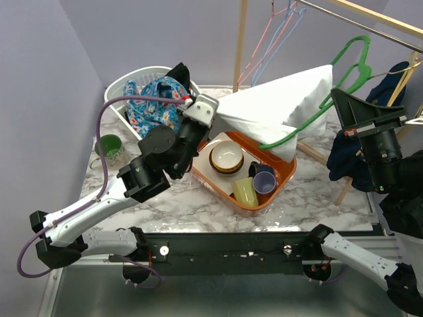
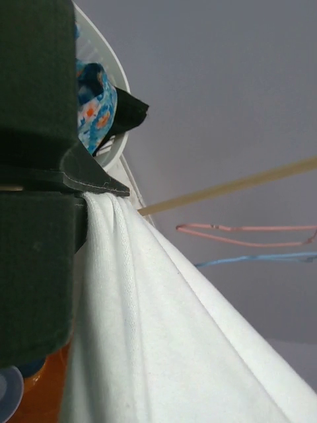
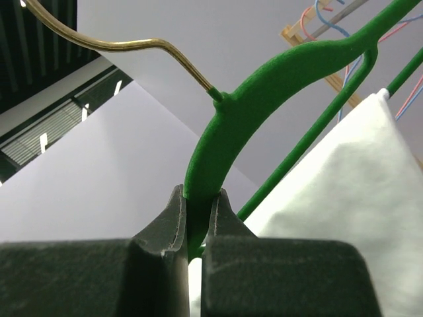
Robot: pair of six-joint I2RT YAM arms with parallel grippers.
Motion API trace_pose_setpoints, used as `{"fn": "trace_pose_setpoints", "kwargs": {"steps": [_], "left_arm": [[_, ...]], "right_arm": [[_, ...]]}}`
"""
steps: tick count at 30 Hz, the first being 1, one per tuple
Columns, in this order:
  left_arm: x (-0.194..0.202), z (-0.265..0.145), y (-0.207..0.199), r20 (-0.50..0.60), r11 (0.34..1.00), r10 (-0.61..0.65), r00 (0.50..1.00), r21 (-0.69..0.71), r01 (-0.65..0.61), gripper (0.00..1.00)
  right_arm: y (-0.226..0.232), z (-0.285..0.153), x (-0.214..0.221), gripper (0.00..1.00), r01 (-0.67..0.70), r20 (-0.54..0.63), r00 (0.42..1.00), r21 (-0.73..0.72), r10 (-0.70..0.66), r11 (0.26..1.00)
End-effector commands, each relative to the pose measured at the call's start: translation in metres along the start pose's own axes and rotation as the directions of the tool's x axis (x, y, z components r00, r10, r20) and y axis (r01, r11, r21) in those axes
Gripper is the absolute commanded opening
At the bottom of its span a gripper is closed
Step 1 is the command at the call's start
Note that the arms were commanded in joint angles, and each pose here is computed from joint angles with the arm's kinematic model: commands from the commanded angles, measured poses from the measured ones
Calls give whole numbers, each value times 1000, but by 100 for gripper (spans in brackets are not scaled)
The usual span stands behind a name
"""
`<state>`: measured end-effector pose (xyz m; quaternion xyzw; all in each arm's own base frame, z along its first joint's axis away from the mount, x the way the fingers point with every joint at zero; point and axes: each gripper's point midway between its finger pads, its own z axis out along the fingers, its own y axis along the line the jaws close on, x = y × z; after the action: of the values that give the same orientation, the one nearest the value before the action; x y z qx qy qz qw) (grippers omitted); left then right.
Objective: Remove the skirt from the hanger
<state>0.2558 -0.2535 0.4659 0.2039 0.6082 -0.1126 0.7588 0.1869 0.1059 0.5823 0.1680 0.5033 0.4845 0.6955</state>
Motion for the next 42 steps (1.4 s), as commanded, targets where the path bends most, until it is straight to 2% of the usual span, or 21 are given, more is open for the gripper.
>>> {"fn": "trace_pose_setpoints", "kwargs": {"steps": [1, 7, 11, 17, 22, 23, 29, 33, 42], "left_arm": [[4, 2, 72, -95, 960, 23, 995, -277, -49, 0], [-14, 17, 110, -73, 930, -45, 996, -367, 15, 0], [-47, 25, 132, -9, 905, -62, 998, -423, 52, 0], [-83, 41, 158, 74, 875, -55, 996, -476, 84, 0], [-84, 60, 183, 91, 830, 3, 996, -556, 49, 0], [-87, 61, 199, 105, 807, 11, 994, -588, 53, 0], [-53, 96, 237, 47, 758, 8, 999, -652, 25, 0], [-17, 118, 261, -10, 739, -14, 1000, -673, 4, 0], [46, 113, 329, -53, 643, -104, 993, -766, 27, 0]], "right_arm": [[23, -20, -53, 1, -30, 161, 986, -59, 39, 998], [21, -28, -56, 1, -18, 162, 986, -57, 27, 998], [16, -32, -51, 1, -20, 154, 988, -56, 28, 998], [13, -31, -38, 1, -3, 105, 994, -60, 9, 998], [9, -32, -22, 1, 16, 50, 999, -68, -13, 998], [6, -32, -19, 1, 24, 40, 999, -60, -22, 998], [-3, -35, -9, 1, 29, 21, 999, -53, -28, 998], [-9, -36, -5, 1, 34, 18, 999, -38, -33, 999], [-14, -33, 0, 1, 50, 11, 999, -27, -50, 998]]}}
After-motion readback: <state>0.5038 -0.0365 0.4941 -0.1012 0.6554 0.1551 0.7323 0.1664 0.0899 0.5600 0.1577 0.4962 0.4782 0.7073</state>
